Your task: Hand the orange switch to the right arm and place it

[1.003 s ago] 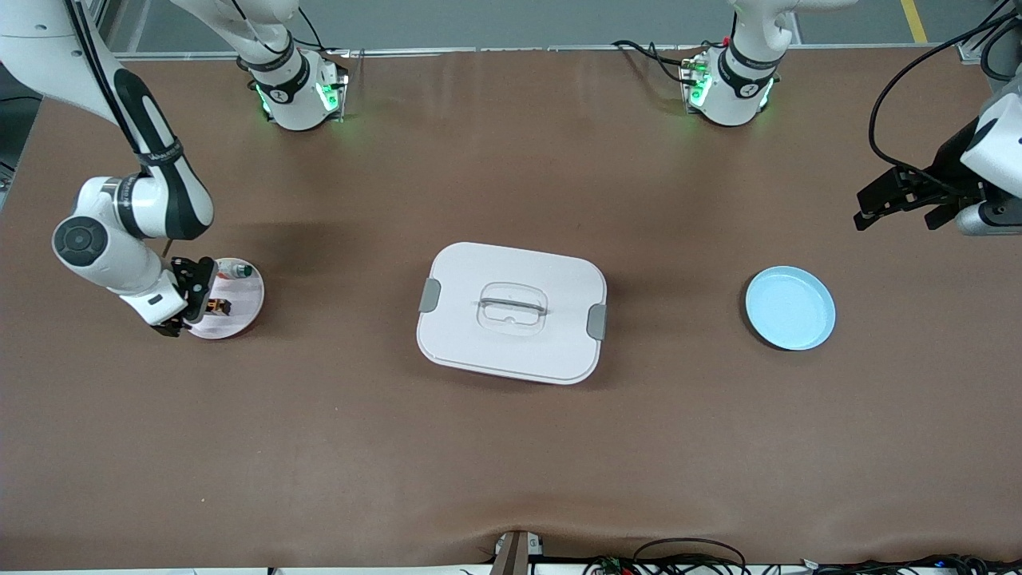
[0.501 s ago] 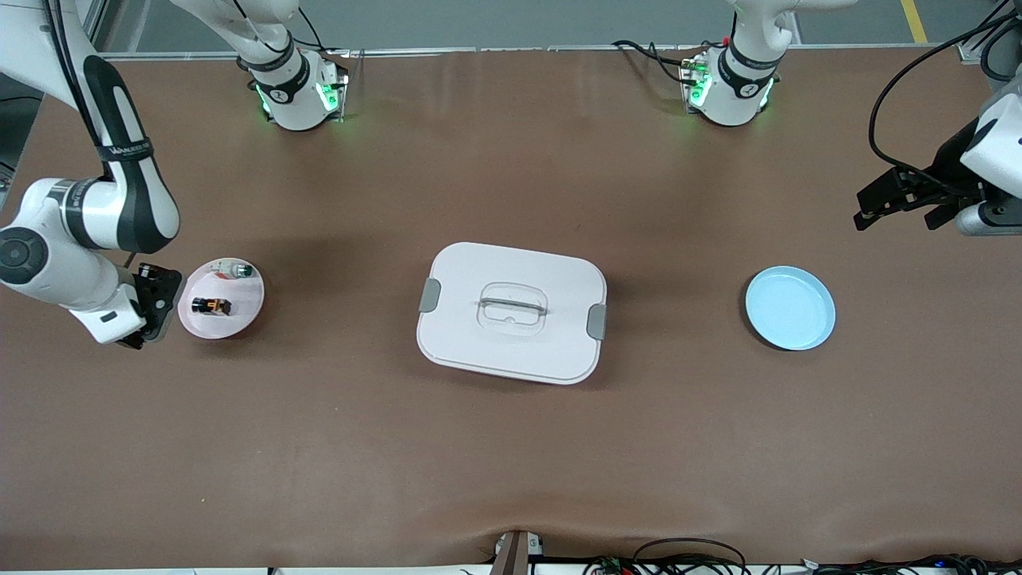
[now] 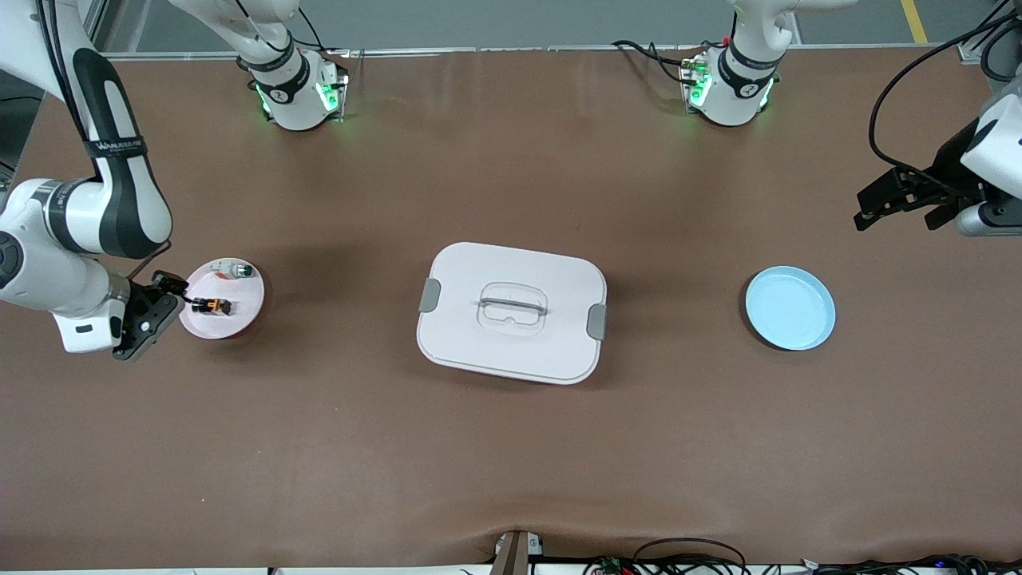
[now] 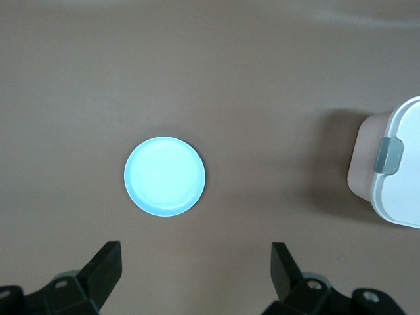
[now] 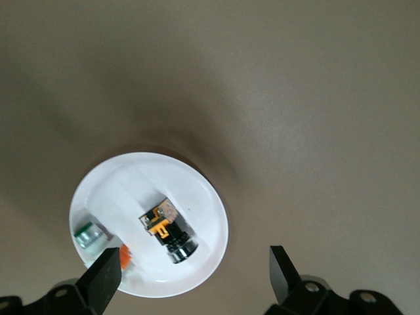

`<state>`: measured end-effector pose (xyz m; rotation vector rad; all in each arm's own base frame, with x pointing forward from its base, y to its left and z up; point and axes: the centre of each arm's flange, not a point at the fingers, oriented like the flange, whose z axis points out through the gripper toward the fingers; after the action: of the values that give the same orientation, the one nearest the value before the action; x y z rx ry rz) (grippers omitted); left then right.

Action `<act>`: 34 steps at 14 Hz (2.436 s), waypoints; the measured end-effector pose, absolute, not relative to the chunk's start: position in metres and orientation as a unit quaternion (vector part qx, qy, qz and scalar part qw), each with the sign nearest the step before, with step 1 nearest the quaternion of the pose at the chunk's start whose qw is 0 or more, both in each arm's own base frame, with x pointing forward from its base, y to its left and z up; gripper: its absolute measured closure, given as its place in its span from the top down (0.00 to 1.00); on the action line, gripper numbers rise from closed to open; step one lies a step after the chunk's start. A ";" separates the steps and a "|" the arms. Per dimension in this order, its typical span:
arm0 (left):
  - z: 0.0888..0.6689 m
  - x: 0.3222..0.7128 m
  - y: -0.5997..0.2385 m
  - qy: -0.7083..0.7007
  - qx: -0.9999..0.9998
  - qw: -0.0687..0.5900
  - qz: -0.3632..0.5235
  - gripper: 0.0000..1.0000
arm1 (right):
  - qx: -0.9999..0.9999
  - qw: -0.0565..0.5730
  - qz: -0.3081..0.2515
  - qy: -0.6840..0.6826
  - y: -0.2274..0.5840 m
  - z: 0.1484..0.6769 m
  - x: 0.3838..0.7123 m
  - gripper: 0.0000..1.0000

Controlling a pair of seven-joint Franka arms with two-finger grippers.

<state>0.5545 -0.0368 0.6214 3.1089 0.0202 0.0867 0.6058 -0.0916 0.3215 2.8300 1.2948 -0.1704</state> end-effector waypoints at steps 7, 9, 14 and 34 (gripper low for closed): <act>0.603 0.552 -0.033 -0.023 1.000 -0.003 -0.020 1.00 | 0.963 -0.023 -0.014 0.267 -0.069 0.369 0.604 1.00; 0.600 0.552 -0.033 -0.023 0.999 -0.004 -0.026 1.00 | 0.974 -0.020 -0.014 0.224 -0.048 0.371 0.606 1.00; 0.600 0.552 -0.033 -0.023 0.999 -0.004 -0.026 1.00 | 0.982 -0.003 -0.018 0.187 -0.019 0.399 0.604 1.00; 0.606 0.552 -0.034 -0.023 1.000 -0.003 -0.020 1.00 | 0.998 -0.019 -0.063 0.000 -0.026 0.582 0.555 1.00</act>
<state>0.5523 -0.0339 0.6061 3.1468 -0.0733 -0.0633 0.5552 -0.0261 0.5816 3.1740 0.0003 -0.1993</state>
